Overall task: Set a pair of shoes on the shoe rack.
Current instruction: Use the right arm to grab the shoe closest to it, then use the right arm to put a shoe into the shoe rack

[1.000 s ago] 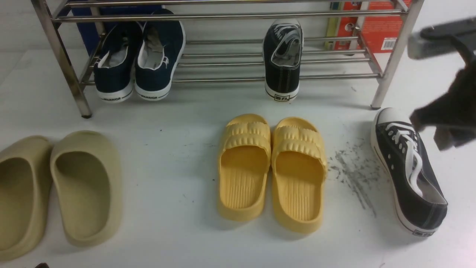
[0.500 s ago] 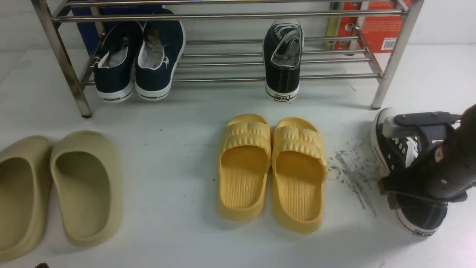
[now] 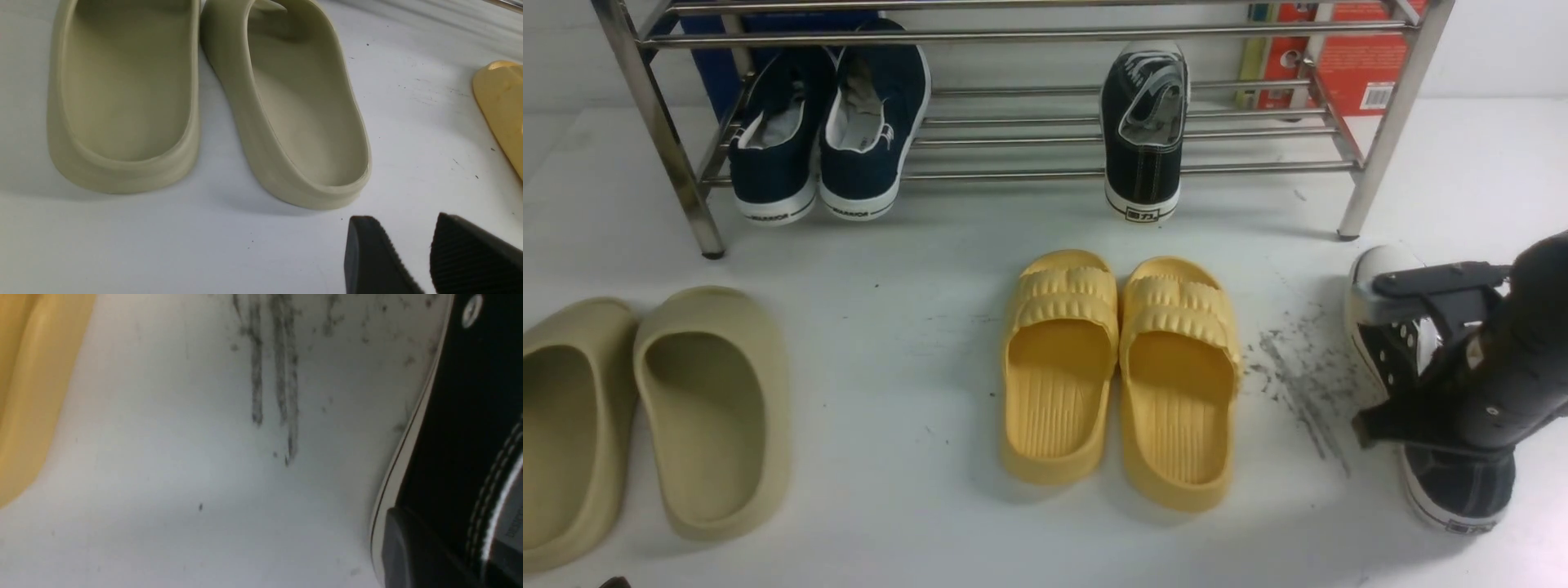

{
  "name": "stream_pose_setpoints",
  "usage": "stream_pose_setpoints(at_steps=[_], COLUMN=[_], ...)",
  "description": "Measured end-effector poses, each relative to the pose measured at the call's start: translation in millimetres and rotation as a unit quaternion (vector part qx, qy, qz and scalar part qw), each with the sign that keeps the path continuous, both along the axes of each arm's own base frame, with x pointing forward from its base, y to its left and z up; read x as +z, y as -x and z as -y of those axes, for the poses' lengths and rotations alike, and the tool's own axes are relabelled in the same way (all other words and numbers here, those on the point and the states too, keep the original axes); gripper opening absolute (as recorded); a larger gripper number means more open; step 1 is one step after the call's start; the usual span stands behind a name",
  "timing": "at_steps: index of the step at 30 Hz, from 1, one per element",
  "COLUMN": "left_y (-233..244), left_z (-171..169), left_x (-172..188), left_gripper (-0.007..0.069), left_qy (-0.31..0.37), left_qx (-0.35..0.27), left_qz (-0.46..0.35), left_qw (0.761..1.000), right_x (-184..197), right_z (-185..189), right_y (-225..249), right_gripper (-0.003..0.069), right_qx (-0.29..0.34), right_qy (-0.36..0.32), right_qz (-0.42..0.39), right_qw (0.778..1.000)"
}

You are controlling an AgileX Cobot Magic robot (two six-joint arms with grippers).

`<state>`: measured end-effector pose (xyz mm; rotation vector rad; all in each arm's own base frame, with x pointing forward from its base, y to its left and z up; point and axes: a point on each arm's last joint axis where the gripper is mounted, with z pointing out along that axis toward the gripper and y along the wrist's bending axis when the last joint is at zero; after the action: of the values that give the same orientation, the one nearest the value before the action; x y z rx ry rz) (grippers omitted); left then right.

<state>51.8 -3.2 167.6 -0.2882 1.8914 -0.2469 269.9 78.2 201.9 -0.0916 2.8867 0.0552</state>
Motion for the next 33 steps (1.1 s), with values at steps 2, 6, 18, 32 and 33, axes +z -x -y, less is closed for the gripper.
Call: stream_pose_setpoints(at_steps=[2, 6, 18, 32, 33], left_y=[0, 0, 0, 0, 0], left_z=[0, 0, 0, 0, 0], left_x=[0, 0, 0, 0, 0], left_gripper=[0.0238, 0.0238, 0.0238, 0.0238, 0.0238], left_qy=[0.0, 0.0, 0.0, 0.0, 0.0], left_qx=[0.0, 0.0, 0.0, 0.0, 0.0], left_qz=[0.0, 0.0, 0.0, 0.0, 0.0], left_qw=[1.0, 1.0, 1.0, 1.0, 1.0], right_x=[20, 65, 110, 93, 91], right_z=[-1, -16, -53, -57, -55], right_y=[12, 25, -6, -113, -120], right_gripper=[0.0035, 0.0036, 0.0036, 0.0036, 0.0036], right_qx=[-0.001, 0.022, 0.094, 0.086, 0.084], right_qy=[-0.012, -0.035, -0.078, -0.065, -0.064], right_qz=[0.003, 0.025, 0.067, 0.083, 0.085], right_qw=[1.0, 0.999, 0.99, 0.991, 0.991])
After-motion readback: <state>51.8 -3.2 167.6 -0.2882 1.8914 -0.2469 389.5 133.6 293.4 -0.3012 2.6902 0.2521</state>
